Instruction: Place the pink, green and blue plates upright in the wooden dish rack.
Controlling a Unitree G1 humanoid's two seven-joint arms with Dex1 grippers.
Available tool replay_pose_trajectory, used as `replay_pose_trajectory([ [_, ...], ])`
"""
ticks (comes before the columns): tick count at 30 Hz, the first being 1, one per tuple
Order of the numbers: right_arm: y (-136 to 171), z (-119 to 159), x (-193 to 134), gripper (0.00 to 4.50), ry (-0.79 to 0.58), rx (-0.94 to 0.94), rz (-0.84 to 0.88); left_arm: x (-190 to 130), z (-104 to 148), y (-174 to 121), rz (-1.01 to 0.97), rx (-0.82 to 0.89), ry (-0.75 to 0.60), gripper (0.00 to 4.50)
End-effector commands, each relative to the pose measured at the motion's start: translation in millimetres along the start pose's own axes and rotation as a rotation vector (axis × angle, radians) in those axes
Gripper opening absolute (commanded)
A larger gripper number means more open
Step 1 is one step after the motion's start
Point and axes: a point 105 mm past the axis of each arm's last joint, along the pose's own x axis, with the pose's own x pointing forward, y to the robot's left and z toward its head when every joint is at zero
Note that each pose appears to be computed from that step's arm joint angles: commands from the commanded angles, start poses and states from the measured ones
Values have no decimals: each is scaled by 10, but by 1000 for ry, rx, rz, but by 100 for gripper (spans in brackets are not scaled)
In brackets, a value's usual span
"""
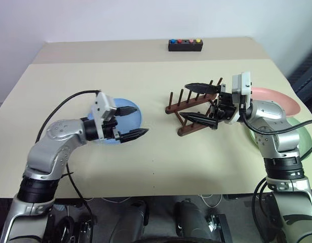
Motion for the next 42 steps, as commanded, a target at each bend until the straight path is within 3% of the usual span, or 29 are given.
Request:
replay_pose_trajectory([
  [1, 34, 152, -79, 442, -8, -60, -24, 122, 15, 48, -33, 88, -3, 450],
  [8, 100, 177, -204, 442, 17, -69, -87, 403, 15, 139, -39, 137, -29, 450],
  [12, 110, 195, -308, 442, 49, -86, -112, 562, -164, -3, -124, 126, 54, 450],
  [17, 89, 180, -496, 442, 112, -101, -151, 794, -225, 7, -71, 27, 79, 450],
  [20, 102, 189, -494, 442, 105, -99, -159, 907, -388, -37, -39, 43, 166, 450],
  [24, 102, 183, -448, 442, 90, -98, -171, 1065, -392, -212, -85, 20, 178, 450],
  [34, 106, 199, -424, 442, 78, -98, -180, 1281, -516, -102, 53, 19, 268, 450],
  [42, 118, 199, -432, 442, 79, -94, -189, 1397, -587, -232, 37, 11, 272, 450],
])
